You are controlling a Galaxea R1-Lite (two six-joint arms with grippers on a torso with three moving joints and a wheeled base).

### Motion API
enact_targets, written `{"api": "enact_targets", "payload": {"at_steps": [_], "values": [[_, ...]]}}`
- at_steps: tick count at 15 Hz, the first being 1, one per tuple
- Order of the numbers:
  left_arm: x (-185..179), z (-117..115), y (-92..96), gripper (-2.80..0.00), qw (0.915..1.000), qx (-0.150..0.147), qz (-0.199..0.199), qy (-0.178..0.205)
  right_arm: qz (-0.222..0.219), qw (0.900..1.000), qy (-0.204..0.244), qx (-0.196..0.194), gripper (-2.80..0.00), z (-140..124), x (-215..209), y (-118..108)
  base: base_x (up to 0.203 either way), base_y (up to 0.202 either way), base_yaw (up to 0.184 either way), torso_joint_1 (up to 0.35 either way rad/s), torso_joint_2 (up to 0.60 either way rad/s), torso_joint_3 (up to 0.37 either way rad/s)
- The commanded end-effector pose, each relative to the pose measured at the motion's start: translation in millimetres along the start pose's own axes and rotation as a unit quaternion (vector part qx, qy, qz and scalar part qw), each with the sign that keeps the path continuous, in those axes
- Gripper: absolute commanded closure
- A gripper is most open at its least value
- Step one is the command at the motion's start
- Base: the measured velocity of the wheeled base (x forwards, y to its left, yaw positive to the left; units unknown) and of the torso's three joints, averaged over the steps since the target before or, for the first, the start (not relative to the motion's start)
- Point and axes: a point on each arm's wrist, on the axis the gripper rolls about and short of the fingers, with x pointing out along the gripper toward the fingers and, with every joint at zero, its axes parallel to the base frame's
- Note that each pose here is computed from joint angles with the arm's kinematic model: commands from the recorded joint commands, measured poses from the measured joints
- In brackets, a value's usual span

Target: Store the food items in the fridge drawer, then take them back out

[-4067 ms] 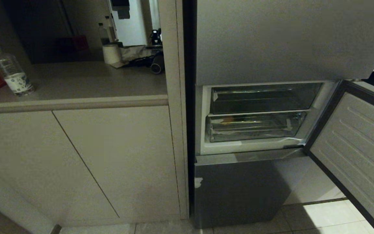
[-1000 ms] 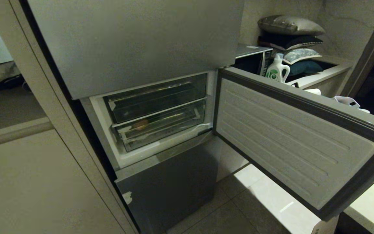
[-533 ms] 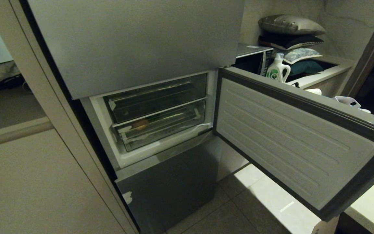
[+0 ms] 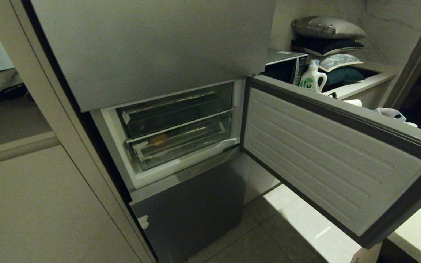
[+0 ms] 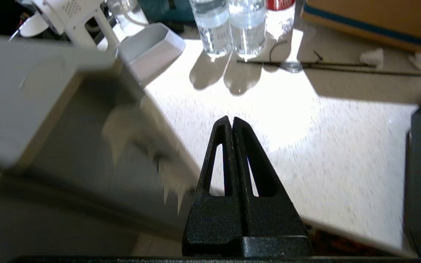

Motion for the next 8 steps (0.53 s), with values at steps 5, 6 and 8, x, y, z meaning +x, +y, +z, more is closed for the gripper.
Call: {"api": "enact_targets", "payload": {"at_steps": [5,6,8], "values": [[0.1,0.0,0.0,0.0,1.0,0.0,0.0,0.001,-0.004,1.0,0.007,0.002,0.0,-0.6,21.1,0.1,0.0,0.0,0.0,0.0,0.0,0.0],[0.1,0.0,0.0,0.0,1.0,0.0,0.0,0.001,-0.004,1.0,0.005,0.003,0.0,1.3,23.4,0.7,0.0,0.0,0.0,0.0,0.0,0.0],[0.1,0.0,0.0,0.0,1.0,0.0,0.0,0.001,-0.003,1.0,0.004,0.006,0.0,1.4,26.2,0.7,0.0,0.0,0.0,0.0,0.0,0.0]]}}
